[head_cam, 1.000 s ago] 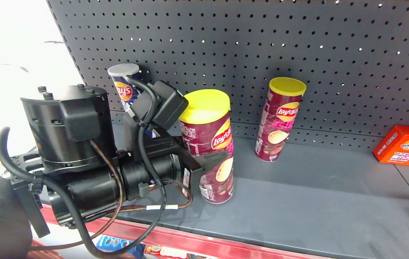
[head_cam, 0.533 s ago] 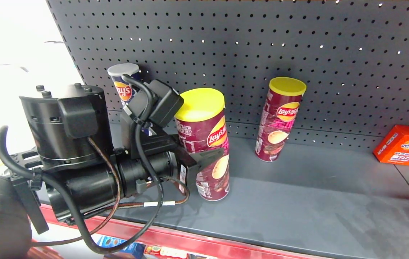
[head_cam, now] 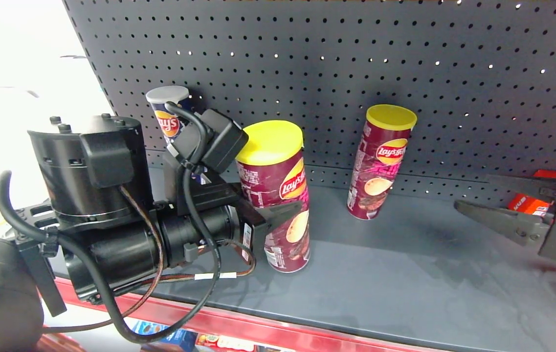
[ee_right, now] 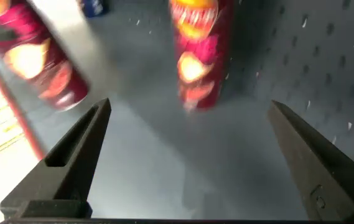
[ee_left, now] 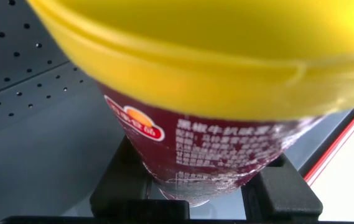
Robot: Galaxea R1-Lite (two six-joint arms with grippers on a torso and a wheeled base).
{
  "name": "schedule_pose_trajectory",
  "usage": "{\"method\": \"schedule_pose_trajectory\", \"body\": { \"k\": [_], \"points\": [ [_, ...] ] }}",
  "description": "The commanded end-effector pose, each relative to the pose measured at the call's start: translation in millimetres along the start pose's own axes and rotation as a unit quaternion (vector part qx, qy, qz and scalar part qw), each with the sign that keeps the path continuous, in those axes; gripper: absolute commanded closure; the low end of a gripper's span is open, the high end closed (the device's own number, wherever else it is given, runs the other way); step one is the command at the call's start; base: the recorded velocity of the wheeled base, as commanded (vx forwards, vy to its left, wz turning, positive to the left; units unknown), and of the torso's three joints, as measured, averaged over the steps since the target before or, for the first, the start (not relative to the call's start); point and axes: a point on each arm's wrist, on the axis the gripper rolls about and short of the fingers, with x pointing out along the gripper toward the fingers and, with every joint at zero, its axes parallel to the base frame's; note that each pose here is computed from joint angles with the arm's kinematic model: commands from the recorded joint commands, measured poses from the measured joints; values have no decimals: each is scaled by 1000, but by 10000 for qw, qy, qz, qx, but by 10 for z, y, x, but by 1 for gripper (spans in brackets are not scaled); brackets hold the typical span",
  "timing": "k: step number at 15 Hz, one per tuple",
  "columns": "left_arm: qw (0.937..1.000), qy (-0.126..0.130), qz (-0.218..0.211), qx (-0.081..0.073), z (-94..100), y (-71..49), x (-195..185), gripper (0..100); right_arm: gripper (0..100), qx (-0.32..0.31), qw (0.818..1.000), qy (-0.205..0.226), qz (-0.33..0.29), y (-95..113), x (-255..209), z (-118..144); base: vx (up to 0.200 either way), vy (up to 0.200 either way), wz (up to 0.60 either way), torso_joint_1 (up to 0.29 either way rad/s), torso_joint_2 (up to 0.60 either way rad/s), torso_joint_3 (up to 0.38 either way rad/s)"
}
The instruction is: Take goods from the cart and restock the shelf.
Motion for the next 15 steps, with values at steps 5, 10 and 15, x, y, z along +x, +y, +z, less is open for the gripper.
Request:
{"method": "schedule_pose_trajectory", "body": {
  "k": [5,10,15],
  "points": [
    [10000,-11,29,-2,3,20,0,100,0,-210,9980,-69,591,-196,572,-177,0,0,0,0,0,0],
    [10000,-2,59,-7,-3,37,-3,100,0,-357,9946,-376,896,-328,833,-149,0,0,0,0,0,0],
    [10000,-2,67,-8,-3,41,-4,100,0,-335,9931,-345,1068,-409,1057,-229,0,0,0,0,0,0]
  ]
}}
